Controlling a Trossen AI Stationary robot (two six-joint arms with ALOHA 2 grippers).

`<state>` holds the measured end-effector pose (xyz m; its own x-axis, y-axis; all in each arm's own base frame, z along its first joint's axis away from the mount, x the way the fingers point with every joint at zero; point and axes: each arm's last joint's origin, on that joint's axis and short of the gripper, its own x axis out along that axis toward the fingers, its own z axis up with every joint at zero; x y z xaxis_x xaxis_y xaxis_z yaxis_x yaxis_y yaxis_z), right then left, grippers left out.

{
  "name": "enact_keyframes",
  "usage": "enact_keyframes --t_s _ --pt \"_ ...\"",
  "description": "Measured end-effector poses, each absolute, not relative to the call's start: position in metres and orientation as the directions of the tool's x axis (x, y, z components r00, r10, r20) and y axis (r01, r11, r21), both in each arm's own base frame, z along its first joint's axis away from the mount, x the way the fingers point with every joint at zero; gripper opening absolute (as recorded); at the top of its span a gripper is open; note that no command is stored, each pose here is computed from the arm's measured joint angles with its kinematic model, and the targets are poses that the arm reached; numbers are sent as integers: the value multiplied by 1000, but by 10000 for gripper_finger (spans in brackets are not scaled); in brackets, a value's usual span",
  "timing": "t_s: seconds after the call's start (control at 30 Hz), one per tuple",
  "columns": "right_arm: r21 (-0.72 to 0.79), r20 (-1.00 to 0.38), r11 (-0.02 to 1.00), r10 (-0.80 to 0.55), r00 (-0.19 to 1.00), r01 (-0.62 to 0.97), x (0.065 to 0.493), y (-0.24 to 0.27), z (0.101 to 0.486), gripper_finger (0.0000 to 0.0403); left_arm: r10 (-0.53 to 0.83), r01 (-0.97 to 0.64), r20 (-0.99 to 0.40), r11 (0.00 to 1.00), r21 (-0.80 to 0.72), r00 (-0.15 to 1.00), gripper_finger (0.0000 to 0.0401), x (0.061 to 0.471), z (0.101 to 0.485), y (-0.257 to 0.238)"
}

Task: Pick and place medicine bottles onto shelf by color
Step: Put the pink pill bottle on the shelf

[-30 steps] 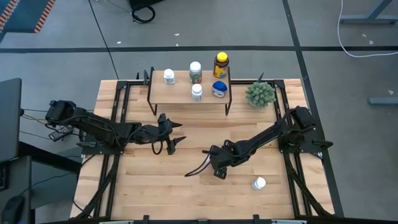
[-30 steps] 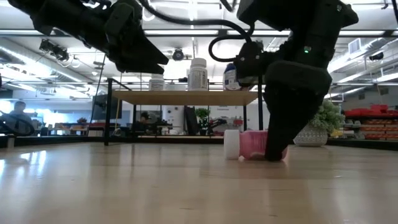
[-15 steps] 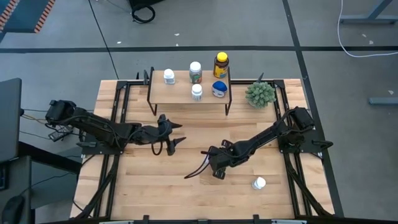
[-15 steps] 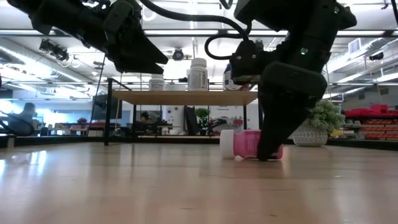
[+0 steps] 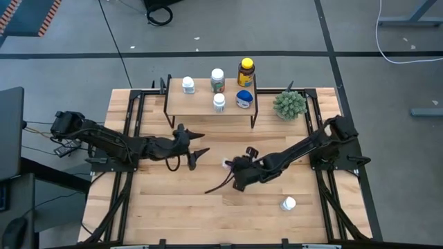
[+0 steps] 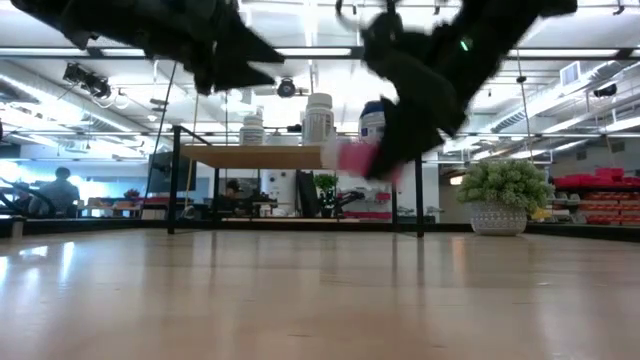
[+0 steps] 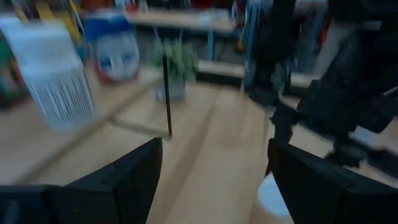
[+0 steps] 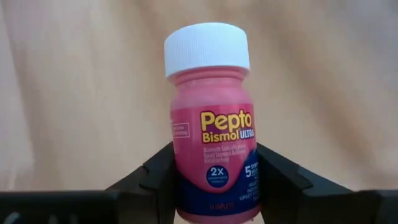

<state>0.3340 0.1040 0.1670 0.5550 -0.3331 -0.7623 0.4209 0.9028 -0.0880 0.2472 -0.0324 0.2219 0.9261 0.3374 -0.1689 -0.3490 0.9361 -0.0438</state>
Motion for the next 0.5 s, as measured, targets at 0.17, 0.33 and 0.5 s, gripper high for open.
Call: enact_keyframes --t_s 0.17,0.33,0.5 --pt "-119 -573 850 -481 663 514 337 100 199 173 372 -374 -38 926 -46 927 297 248 236 -32" --pt "-104 -466 846 -505 726 522 348 95 212 173 374 -368 43 924 -99 927 297 248 245 -32" --pt "-97 -407 817 -554 726 569 353 87 217 173 368 -352 80 922 -163 926 297 243 239 -32"
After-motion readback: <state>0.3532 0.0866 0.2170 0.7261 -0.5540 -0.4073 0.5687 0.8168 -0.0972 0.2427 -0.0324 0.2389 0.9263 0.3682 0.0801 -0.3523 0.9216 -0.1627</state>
